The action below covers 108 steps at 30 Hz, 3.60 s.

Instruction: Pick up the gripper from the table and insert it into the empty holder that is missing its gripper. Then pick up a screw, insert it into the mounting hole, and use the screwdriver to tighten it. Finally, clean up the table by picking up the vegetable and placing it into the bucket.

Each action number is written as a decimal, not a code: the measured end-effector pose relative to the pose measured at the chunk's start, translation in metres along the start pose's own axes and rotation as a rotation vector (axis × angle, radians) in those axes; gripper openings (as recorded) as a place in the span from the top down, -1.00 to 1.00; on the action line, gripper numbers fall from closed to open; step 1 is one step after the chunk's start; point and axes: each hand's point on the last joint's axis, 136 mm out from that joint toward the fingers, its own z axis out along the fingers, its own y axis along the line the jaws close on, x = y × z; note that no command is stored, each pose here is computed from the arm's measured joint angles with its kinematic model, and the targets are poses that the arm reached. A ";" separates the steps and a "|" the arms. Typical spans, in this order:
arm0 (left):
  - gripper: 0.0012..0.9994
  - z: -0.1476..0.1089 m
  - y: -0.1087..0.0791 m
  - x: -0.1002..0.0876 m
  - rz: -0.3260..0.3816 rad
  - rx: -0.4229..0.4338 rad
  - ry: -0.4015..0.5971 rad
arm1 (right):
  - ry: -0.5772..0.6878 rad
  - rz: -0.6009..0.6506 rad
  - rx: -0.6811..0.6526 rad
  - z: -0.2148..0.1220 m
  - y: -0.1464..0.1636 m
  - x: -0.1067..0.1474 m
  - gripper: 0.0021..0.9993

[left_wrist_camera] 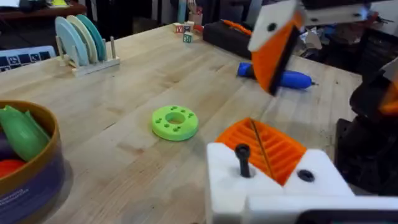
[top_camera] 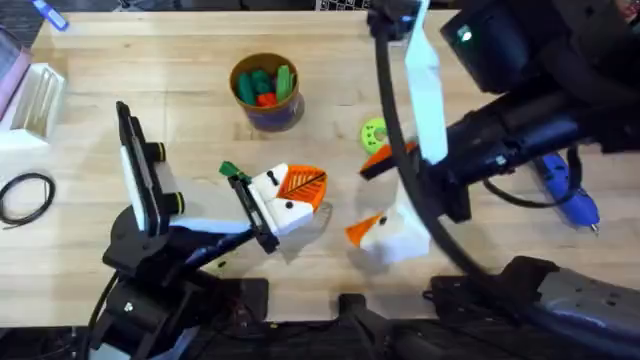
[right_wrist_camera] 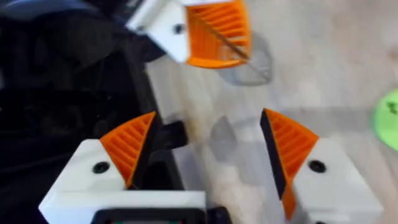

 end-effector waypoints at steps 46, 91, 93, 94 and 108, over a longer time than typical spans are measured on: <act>0.99 0.000 0.000 0.000 0.000 0.000 0.000 | 0.161 1.035 1.137 -0.218 -0.255 0.240 -0.98; 0.99 0.000 0.000 0.000 0.000 0.000 0.000 | 0.299 0.932 0.651 -0.127 -0.307 0.318 0.96; 0.99 0.000 0.000 0.000 0.000 0.000 0.000 | 0.294 0.920 0.665 -0.131 -0.306 0.314 0.96; 0.99 0.000 0.000 0.000 0.000 0.000 0.000 | 0.290 0.913 0.675 -0.133 -0.306 0.311 0.96; 0.99 0.000 0.000 0.000 0.000 0.000 0.000 | -0.104 0.684 1.093 -0.228 -0.254 0.175 0.96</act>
